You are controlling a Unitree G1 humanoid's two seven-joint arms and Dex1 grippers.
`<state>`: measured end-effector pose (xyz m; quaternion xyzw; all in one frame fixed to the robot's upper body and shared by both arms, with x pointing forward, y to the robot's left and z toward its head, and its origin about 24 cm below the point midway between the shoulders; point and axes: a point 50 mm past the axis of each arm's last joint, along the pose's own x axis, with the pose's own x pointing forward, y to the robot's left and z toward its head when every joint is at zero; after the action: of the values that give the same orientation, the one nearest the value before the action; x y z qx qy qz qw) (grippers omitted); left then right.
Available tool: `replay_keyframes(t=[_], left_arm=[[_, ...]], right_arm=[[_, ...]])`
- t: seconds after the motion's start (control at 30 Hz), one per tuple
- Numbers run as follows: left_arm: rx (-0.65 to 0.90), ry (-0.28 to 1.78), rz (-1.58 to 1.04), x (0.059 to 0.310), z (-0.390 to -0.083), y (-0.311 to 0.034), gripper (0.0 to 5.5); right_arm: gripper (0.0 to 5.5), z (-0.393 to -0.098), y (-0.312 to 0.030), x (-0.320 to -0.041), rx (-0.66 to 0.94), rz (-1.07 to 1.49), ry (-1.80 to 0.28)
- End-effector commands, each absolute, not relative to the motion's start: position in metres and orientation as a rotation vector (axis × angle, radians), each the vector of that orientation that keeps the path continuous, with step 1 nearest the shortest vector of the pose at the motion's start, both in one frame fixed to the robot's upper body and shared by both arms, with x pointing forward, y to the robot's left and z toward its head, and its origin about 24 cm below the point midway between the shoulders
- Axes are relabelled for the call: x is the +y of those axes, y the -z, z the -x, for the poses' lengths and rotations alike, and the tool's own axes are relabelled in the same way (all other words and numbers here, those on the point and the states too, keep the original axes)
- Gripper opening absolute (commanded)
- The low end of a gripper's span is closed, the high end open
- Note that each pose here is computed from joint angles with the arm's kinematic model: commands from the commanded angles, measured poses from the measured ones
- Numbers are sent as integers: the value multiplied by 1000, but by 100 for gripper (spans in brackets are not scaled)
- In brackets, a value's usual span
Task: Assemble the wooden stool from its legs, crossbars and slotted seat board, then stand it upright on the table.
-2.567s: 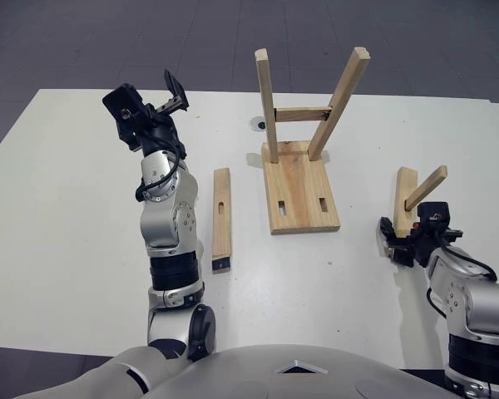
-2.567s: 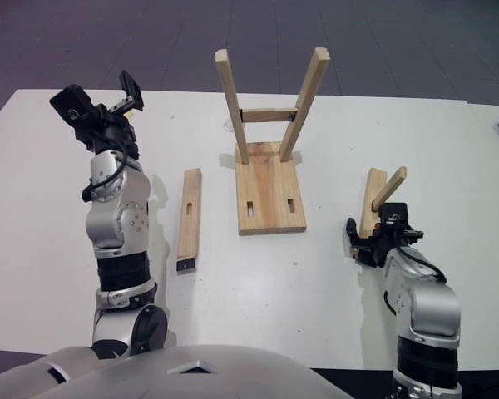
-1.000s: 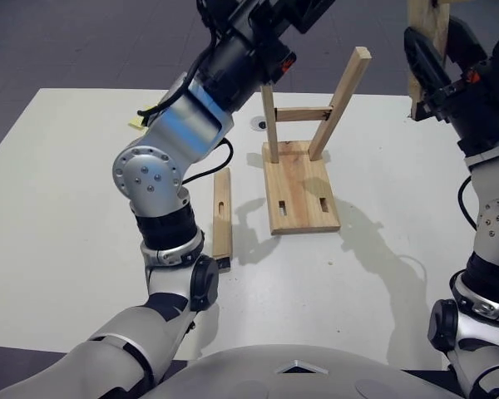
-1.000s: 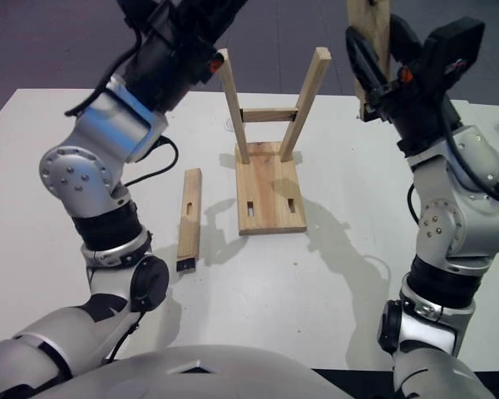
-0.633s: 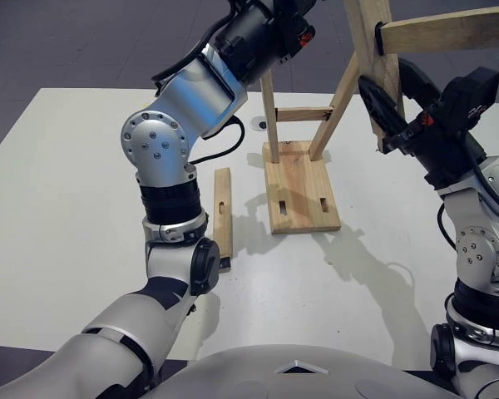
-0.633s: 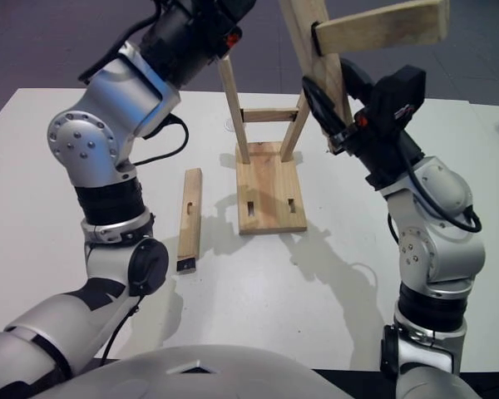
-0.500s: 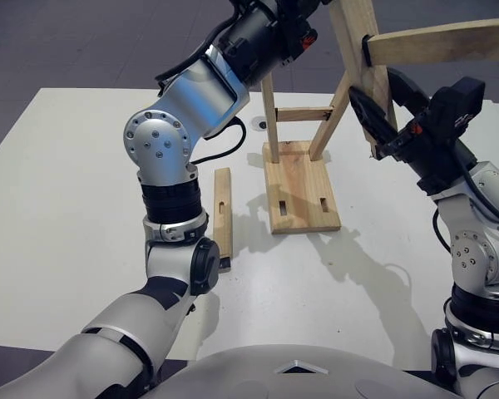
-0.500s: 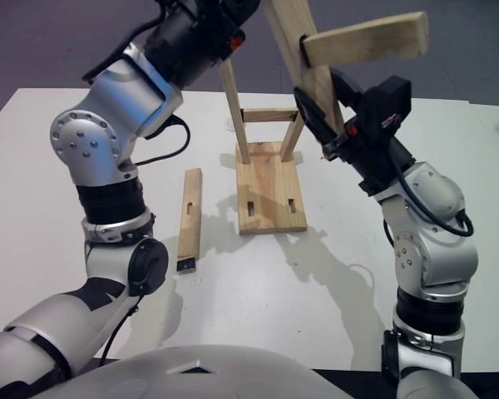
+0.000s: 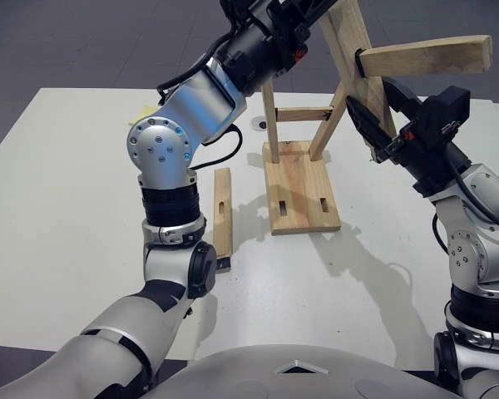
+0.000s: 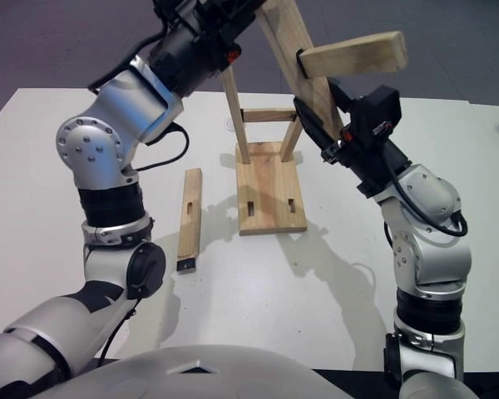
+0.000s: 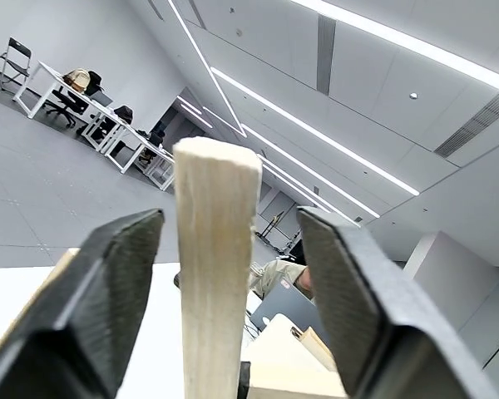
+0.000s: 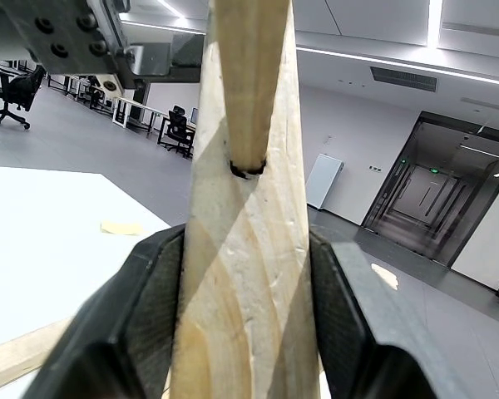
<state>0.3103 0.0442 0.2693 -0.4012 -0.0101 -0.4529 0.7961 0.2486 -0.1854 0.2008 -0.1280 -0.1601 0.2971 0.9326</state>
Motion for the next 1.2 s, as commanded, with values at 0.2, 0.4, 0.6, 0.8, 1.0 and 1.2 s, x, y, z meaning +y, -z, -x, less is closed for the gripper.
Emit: replay_keyframes(t=[0.2, 0.4, 0.6, 0.8, 1.0, 1.2], left_arm=[[-30, 950, 838, 44, -308, -262, 116], [-29, 918, 794, 44, -310, -256, 105], [-67, 862, 773, 49, -312, -250, 105], [-138, 785, 787, 62, -314, -248, 103], [-193, 705, 771, 75, -313, -247, 103], [-213, 559, 643, 109, -291, -242, 103]], right_arm=[[205, -250, -200, -186, -314, 308, -640], [205, -252, -196, -186, -298, 338, -637], [205, -255, -189, -187, -259, 383, -638], [281, -255, -173, -195, -156, 392, -686], [372, -246, -142, -224, 44, 343, -725], [477, -224, -116, -251, 299, 311, -871]])
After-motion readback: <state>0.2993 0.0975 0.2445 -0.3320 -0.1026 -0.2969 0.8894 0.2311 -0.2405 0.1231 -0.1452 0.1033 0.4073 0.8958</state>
